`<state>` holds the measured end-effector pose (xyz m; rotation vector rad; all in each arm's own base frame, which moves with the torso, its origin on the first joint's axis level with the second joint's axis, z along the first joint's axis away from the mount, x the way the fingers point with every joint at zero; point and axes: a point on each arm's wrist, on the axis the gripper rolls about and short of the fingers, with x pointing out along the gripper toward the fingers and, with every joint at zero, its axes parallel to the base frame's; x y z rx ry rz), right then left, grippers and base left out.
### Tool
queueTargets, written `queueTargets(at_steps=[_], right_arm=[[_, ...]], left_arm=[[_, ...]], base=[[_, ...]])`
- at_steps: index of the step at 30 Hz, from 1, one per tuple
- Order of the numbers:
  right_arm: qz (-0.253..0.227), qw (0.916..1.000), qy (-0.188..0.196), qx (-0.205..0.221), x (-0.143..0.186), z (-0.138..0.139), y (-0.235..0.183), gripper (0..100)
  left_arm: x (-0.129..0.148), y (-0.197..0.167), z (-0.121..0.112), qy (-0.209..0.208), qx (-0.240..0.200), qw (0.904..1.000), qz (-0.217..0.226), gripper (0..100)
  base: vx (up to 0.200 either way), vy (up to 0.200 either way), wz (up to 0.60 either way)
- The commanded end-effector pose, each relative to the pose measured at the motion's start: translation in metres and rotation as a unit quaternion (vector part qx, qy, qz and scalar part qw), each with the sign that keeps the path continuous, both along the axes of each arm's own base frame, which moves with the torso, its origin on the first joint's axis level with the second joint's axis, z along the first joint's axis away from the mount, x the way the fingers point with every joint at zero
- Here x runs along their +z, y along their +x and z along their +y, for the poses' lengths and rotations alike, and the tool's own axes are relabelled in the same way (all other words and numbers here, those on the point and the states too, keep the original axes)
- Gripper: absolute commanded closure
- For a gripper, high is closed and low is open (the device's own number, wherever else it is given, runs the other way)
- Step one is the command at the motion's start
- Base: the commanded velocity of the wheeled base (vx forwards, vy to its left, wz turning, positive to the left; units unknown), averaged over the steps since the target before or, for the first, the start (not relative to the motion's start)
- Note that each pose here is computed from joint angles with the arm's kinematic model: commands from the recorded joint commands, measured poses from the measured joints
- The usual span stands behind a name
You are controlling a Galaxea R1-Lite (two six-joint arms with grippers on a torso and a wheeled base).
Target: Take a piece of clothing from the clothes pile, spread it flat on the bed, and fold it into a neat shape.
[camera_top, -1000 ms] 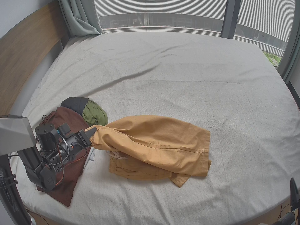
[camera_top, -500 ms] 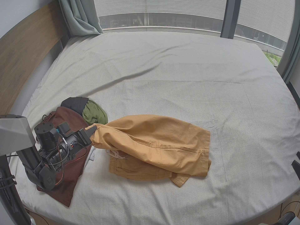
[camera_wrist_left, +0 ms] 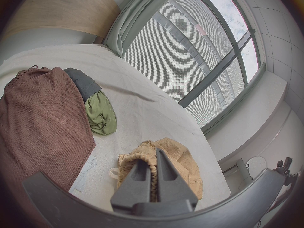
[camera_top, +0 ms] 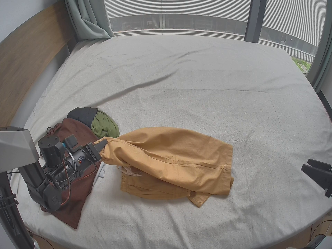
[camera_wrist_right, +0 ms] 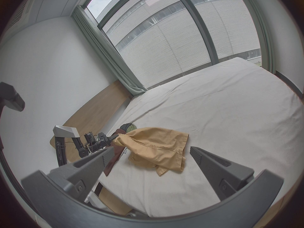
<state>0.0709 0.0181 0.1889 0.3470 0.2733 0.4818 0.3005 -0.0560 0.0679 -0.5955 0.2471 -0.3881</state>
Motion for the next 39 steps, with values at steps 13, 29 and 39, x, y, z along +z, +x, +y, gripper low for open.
queueTargets(at_steps=[13,29,39], right_arm=[[0.057,0.9956,0.010,0.074,0.008,0.011,0.062,0],[0.125,0.9875,0.025,0.093,-0.018,0.017,0.107,0],[0.134,0.9860,0.042,0.091,-0.023,0.019,0.119,0]], left_arm=[[-0.003,-0.002,0.000,0.017,-0.004,0.9998,-0.001,100],[-0.003,-0.003,0.000,0.024,-0.005,0.9997,-0.003,100],[-0.003,-0.003,0.000,0.024,-0.006,0.9997,-0.003,100]], base=[[0.000,0.000,0.00],[0.000,0.000,0.00],[0.000,0.000,0.00]])
